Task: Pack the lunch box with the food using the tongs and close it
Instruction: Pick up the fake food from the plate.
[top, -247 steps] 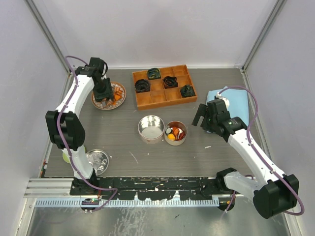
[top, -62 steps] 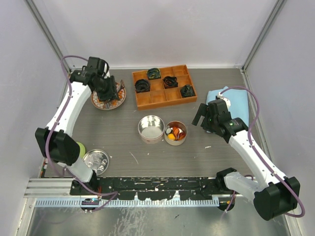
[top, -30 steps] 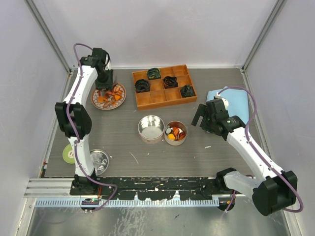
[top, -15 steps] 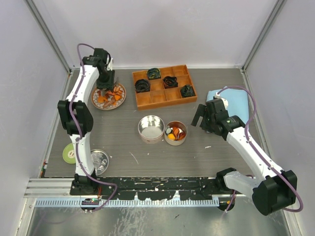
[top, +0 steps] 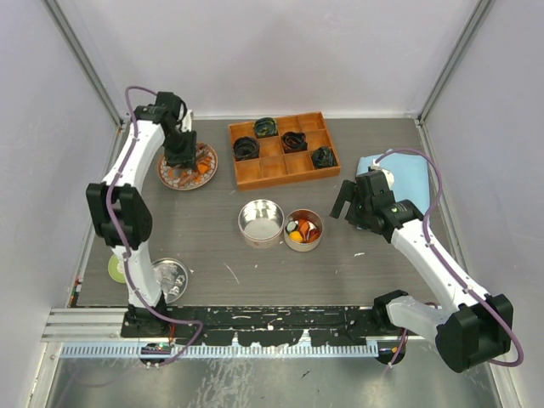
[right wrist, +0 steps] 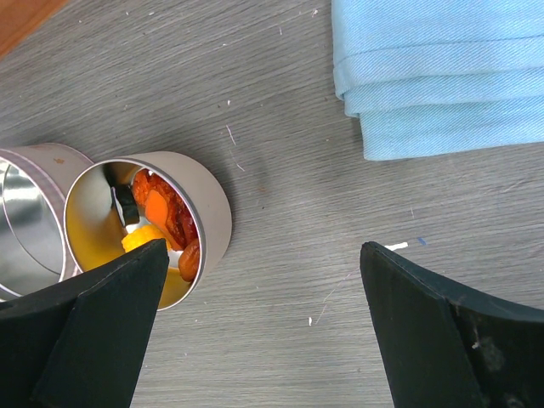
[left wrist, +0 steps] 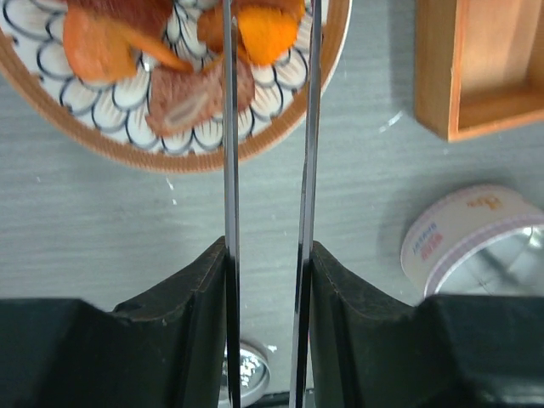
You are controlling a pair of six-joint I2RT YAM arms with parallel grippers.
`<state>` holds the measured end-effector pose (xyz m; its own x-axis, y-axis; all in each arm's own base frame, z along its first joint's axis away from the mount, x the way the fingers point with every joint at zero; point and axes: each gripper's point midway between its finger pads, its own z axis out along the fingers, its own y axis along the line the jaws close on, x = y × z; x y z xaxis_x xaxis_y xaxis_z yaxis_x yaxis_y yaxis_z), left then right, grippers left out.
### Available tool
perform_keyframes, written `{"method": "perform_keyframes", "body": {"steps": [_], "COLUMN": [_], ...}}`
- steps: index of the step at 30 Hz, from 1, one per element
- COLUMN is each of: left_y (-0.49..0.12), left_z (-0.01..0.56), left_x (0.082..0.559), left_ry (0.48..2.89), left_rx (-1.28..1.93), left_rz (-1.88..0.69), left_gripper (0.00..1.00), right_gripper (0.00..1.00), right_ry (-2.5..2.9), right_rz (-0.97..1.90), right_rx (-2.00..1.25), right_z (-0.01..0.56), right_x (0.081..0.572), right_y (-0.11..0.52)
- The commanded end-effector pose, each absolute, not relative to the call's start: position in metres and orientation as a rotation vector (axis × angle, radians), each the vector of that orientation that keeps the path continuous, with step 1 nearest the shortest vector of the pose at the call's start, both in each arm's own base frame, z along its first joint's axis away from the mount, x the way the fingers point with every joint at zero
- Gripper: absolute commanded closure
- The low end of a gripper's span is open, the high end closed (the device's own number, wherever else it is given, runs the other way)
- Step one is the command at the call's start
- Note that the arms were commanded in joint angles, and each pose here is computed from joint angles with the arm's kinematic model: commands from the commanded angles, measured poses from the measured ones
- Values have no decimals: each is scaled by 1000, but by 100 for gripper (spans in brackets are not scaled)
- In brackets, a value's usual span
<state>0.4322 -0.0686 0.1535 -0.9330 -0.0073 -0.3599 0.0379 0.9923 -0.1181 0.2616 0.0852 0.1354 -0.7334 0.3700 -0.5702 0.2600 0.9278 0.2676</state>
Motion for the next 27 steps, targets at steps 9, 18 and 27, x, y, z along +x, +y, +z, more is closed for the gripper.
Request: {"method": "perform_keyframes", "body": {"steps": [9, 18, 27], "left_y": [-67, -68, -76], "left_z": [177, 168, 160], "left_x": [386, 383, 389], "left_ry": [2733, 2758, 2781], "left_rx": [-10, 2, 33], "left_rz": [-216, -215, -202], "left_gripper": [60, 58, 57], "right_gripper": [0, 0, 0], "right_ry": [2373, 2374, 2374], "right_rz": [260, 261, 253], "right_rx": [439, 444, 446], "right_z": [149, 148, 148], "right_x": [276, 274, 275], "right_y": [89, 89, 88]}}
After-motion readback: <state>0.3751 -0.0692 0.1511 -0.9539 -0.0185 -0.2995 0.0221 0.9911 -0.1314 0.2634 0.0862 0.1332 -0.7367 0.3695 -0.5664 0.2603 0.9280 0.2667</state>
